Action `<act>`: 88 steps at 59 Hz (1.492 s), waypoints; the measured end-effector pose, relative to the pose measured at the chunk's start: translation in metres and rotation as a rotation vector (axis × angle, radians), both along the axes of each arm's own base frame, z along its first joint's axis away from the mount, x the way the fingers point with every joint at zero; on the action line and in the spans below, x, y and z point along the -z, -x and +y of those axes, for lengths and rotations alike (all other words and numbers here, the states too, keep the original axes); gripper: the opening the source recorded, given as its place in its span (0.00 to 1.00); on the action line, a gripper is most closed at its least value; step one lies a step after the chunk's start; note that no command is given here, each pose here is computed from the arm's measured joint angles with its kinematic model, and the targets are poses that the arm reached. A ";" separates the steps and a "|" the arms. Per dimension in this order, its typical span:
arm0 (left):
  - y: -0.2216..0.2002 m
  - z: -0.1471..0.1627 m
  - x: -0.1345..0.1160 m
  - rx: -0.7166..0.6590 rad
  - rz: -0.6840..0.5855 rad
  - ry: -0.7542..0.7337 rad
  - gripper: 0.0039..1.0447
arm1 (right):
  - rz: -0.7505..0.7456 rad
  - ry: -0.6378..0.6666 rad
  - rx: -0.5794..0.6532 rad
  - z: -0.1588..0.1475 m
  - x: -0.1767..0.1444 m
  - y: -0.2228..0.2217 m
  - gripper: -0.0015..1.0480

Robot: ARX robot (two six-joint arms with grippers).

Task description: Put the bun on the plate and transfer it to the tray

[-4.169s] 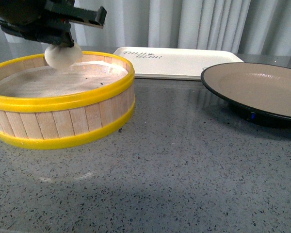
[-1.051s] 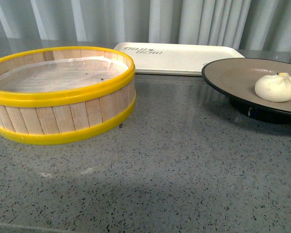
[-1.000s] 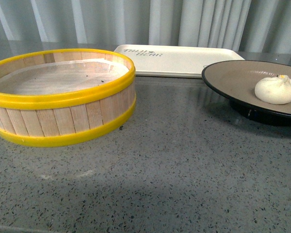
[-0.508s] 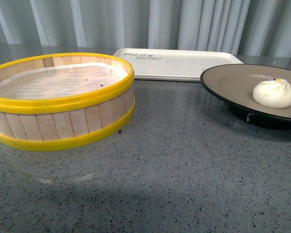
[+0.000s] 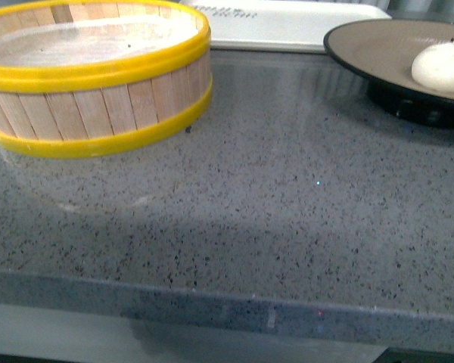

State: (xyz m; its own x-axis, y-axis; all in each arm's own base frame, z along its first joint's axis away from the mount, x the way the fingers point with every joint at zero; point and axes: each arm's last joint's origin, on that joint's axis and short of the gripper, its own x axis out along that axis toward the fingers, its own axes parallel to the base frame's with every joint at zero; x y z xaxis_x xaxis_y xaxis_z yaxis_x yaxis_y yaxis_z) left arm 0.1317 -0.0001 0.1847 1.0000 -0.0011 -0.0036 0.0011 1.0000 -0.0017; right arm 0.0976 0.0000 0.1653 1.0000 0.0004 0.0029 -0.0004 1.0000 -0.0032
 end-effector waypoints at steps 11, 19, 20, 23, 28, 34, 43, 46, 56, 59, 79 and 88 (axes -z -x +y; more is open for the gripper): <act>0.006 0.000 0.005 -0.001 -0.001 0.000 0.04 | 0.000 0.000 0.000 0.000 0.000 0.000 0.92; 0.010 0.000 0.008 0.000 -0.001 0.000 0.04 | 0.000 0.000 0.000 0.000 0.000 0.000 0.92; 0.010 0.000 0.008 0.000 -0.001 0.000 0.04 | 0.000 0.000 0.000 0.000 0.000 0.000 0.92; 0.011 0.000 0.009 0.000 -0.001 0.000 0.04 | 0.000 0.000 0.000 0.000 0.000 0.000 0.92; 0.013 0.000 0.011 0.000 -0.014 0.000 0.04 | 0.000 0.000 0.000 0.000 0.000 0.000 0.92; 0.015 0.000 0.009 0.000 -0.032 0.000 0.04 | 0.000 0.000 0.000 0.000 0.000 0.000 0.92; 0.019 0.000 0.009 0.000 -0.032 0.000 0.04 | 0.000 0.000 0.000 0.000 0.000 0.000 0.92; 0.019 0.000 0.009 0.000 -0.032 0.000 0.04 | 0.000 0.000 0.000 0.000 0.000 0.000 0.92; 0.022 0.000 0.009 0.000 -0.034 0.000 0.04 | 0.000 0.000 0.000 0.000 0.000 0.000 0.92; 0.023 0.000 0.010 0.000 -0.032 0.000 0.04 | 0.000 0.000 0.000 0.000 0.000 0.000 0.92; 0.035 0.000 0.012 0.000 -0.029 0.001 0.04 | 0.000 0.000 -0.001 0.000 0.000 0.000 0.92; 0.035 0.000 0.012 0.000 -0.027 0.000 0.04 | 0.000 0.000 0.000 0.000 0.000 0.000 0.92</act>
State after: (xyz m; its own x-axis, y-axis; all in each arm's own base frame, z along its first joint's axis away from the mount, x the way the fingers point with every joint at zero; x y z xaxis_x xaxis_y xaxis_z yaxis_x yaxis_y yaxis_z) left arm 0.0963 -0.0001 0.1722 0.9997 -0.0008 0.0231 0.0008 1.0000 -0.0021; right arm 0.0976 0.0000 0.1653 1.0000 0.0008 0.0029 -0.0008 1.0000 -0.0032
